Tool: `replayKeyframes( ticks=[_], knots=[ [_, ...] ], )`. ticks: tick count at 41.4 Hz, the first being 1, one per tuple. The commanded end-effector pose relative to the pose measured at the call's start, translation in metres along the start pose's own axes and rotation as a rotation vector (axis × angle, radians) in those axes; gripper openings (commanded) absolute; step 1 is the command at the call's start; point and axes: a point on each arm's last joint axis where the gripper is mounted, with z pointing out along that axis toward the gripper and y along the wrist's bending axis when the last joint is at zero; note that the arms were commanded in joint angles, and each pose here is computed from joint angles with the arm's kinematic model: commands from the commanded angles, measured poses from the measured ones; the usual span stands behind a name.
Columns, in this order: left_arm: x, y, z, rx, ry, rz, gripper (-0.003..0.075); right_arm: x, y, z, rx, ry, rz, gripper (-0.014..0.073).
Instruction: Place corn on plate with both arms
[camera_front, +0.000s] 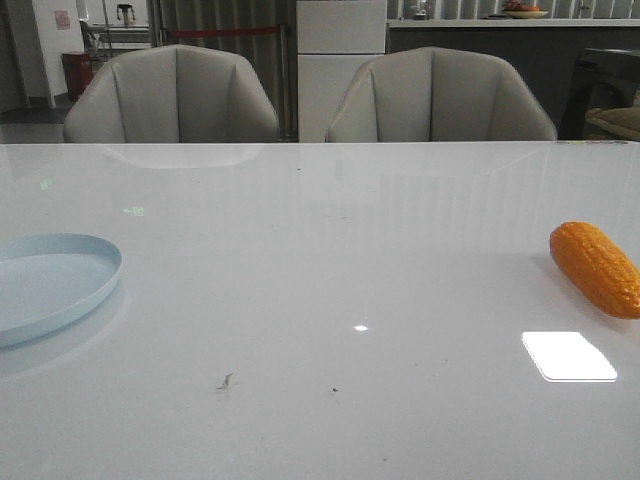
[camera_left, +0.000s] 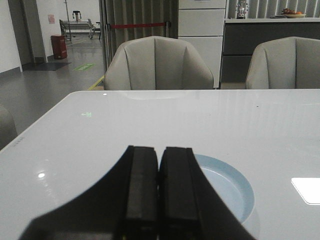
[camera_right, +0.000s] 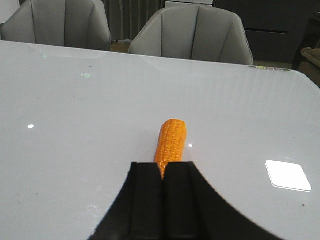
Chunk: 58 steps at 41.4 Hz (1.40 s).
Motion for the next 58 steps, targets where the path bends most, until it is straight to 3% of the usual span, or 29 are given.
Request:
replayKeyframes(
  ticks=[1,29,40,50,58],
  knots=[
    [0.003,0.000,0.000,-0.006,-0.071,-0.006,0.0096,-0.016,-0.001,-0.003,0.013,-0.123,-0.012,0.0055],
    [0.003,0.000,0.000,-0.006,-0.071,-0.006,0.0096,-0.016,-0.001,-0.003,0.013,-0.126,-0.012,0.0055],
    [-0.010,0.003,-0.002,-0.029,-0.219,-0.007,0.0096,-0.022,-0.001,-0.004,0.015,-0.194,-0.012,0.0055],
    [-0.036,0.004,-0.007,-0.034,-0.303,-0.007,0.0097,-0.064,-0.002,-0.017,0.020,-0.382,0.001,0.0055],
    [-0.085,0.004,-0.019,-0.034,-0.359,0.080,0.0097,-0.117,-0.003,-0.041,0.016,-0.364,0.001,0.0055]
  ],
)
